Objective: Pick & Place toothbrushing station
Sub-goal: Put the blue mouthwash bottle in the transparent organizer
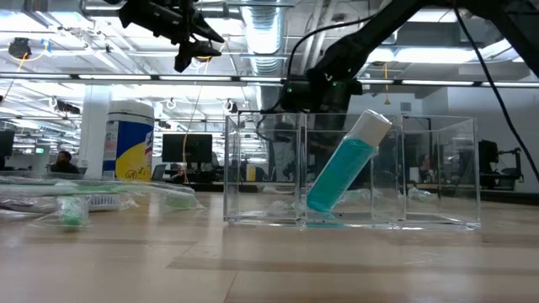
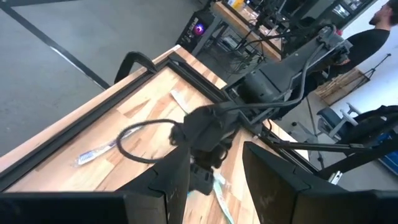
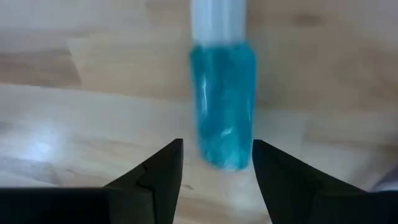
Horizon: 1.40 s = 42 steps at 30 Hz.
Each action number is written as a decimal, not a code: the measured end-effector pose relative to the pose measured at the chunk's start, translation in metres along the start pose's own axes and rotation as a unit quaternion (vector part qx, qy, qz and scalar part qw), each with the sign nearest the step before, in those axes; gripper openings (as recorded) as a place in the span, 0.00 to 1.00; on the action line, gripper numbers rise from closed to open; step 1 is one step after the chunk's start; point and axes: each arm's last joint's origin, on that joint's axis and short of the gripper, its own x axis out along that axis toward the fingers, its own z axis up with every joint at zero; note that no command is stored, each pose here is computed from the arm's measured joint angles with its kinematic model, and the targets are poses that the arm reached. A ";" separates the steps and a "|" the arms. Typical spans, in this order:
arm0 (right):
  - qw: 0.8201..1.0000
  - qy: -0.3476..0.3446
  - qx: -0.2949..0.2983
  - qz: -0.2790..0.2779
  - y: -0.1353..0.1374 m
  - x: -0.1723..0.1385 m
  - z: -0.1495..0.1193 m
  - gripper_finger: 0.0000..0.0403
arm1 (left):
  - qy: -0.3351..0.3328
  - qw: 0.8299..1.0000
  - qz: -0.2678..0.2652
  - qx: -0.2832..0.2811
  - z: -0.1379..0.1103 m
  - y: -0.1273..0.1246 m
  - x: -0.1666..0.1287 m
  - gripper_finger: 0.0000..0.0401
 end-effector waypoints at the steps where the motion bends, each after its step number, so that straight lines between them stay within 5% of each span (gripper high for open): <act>1: 1.000 -0.002 0.003 -0.005 -0.002 -0.001 0.002 0.45 | 0.001 1.000 0.000 0.000 0.000 0.000 0.000 0.36; 11: 1.000 -0.015 0.006 0.007 -0.005 -0.004 0.015 0.48 | 0.001 1.000 0.000 0.000 0.000 0.000 0.000 0.36; 17: 0.997 -0.038 0.009 0.062 0.006 -0.005 0.019 0.49 | 0.001 1.000 0.000 0.000 0.000 0.000 0.000 0.36; 34: 0.996 -0.034 0.054 0.065 -0.007 0.019 0.006 0.45 | 0.013 1.000 0.019 -0.010 -0.003 0.008 -0.005 0.35; 38: 0.996 -0.047 0.054 0.058 -0.008 0.019 0.008 0.39 | 0.022 0.999 0.022 -0.007 -0.005 0.010 -0.005 0.35; 42: 0.996 -0.049 0.037 0.061 -0.008 0.019 0.010 0.20 | 0.028 0.999 0.023 -0.010 -0.006 0.010 -0.005 0.35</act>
